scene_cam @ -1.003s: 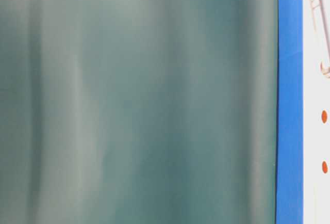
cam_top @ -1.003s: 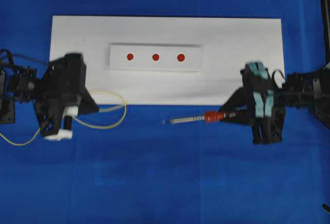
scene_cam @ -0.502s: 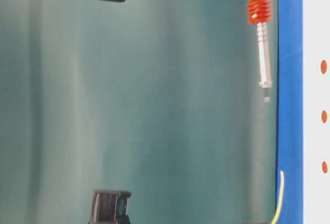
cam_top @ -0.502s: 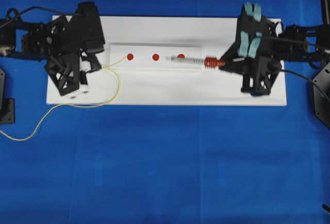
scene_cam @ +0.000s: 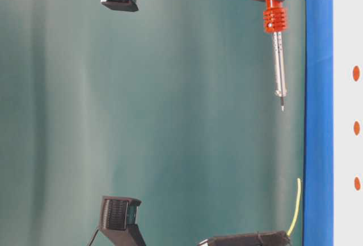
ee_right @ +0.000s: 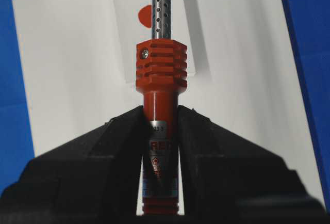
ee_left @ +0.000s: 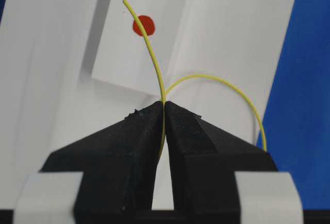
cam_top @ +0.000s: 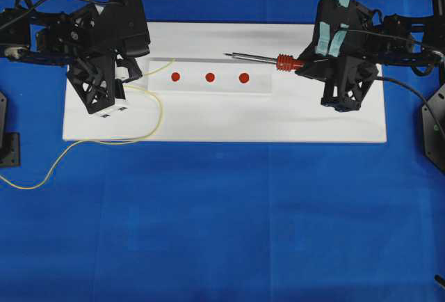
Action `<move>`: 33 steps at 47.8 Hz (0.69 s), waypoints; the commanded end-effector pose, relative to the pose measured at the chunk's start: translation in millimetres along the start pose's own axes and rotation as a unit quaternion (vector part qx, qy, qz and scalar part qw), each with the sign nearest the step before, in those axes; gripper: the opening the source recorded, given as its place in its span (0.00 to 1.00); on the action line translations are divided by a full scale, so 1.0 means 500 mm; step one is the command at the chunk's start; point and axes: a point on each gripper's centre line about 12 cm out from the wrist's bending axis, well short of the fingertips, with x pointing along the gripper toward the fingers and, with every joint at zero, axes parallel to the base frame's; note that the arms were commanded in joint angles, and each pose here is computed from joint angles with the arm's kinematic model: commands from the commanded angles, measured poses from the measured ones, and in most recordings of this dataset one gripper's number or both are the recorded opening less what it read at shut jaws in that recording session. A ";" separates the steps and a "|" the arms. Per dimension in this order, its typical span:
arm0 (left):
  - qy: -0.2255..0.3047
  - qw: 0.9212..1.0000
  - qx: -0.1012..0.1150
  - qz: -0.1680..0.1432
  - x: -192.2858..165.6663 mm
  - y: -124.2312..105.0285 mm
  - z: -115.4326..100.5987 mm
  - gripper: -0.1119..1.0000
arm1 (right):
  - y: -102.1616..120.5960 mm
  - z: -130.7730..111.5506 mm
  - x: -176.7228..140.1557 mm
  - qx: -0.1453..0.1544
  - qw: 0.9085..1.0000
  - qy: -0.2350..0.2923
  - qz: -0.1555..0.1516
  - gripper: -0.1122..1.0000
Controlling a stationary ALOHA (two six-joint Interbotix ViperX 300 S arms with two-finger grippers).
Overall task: Touch the tip of the soldering iron to the tip of the solder at the mark.
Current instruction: 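Lift both held tools up over the white board toward the red dots, then bring the solder tip with the left gripper onto the leftmost red dot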
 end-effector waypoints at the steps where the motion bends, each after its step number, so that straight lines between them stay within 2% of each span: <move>1: -0.013 1.000 -0.001 0.000 -0.010 0.000 0.018 0.12 | 0.001 0.026 -0.008 0.000 1.000 -0.018 0.000 0.16; 22: -0.005 1.000 -0.010 -0.009 -0.007 -0.019 0.008 0.12 | 0.001 0.029 0.004 0.001 1.000 0.000 0.000 0.16; 33: 0.012 1.000 -0.019 -0.008 0.031 -0.019 -0.017 0.12 | 0.001 0.029 0.005 0.001 1.000 0.001 0.000 0.16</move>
